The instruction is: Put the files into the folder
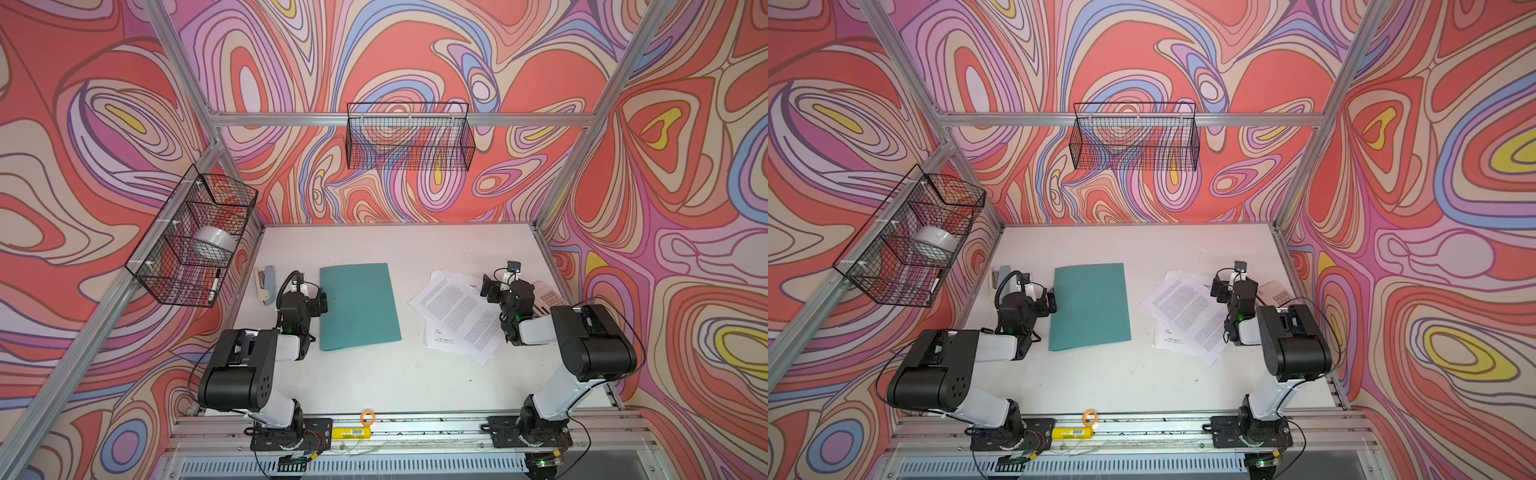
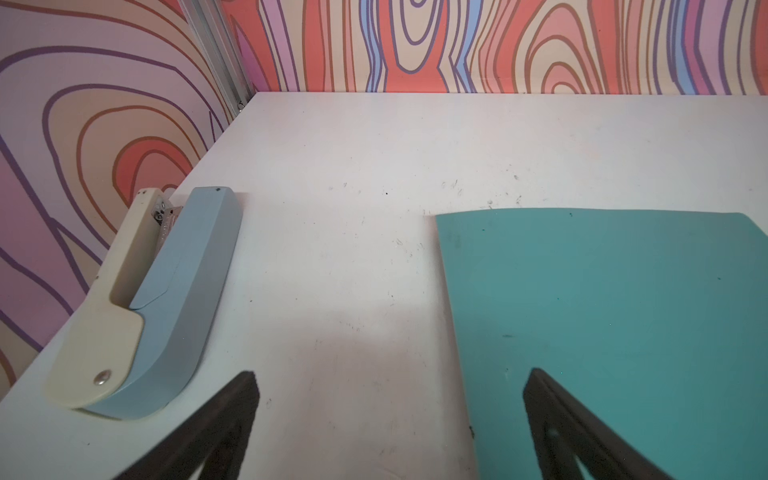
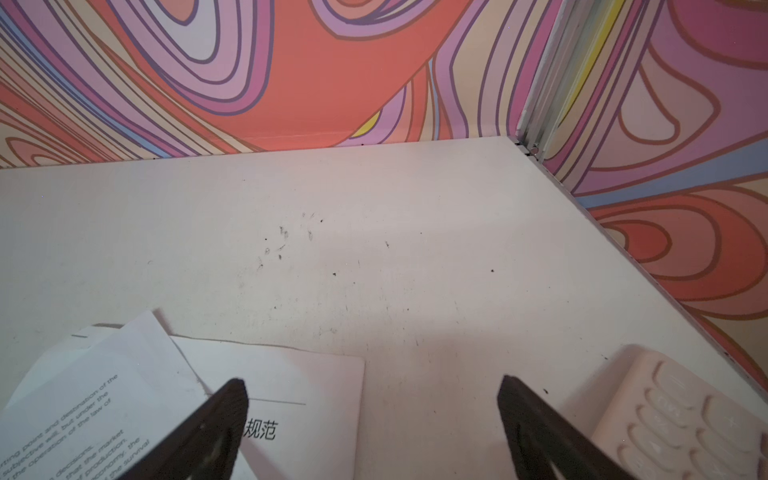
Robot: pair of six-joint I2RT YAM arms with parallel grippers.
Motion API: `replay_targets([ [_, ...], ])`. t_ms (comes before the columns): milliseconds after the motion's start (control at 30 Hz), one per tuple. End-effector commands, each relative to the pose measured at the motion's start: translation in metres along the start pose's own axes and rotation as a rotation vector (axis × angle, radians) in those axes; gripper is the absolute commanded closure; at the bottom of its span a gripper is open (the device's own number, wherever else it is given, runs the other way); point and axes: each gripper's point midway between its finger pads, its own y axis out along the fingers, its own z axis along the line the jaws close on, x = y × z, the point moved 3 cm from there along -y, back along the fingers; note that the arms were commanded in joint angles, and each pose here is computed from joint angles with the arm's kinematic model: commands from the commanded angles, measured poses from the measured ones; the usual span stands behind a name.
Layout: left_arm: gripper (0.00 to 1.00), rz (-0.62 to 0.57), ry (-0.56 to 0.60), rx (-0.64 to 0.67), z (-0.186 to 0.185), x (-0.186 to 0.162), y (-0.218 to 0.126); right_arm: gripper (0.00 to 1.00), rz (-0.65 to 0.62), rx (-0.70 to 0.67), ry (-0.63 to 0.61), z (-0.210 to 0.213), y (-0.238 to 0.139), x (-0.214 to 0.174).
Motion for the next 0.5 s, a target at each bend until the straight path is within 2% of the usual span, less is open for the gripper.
replay_targets([
  [0,0.0,-0.027,-0.007,0.006,0.0006,0.0082,0.0012,0.02,-0.01,0.009,0.01,-0.0002,-0.001,0.0017],
  [467,0.0,-0.025,-0.005,0.005,0.0002,0.0077,0.0015,0.02,-0.011,0.012,0.007,0.0007,-0.0015,0.0013],
])
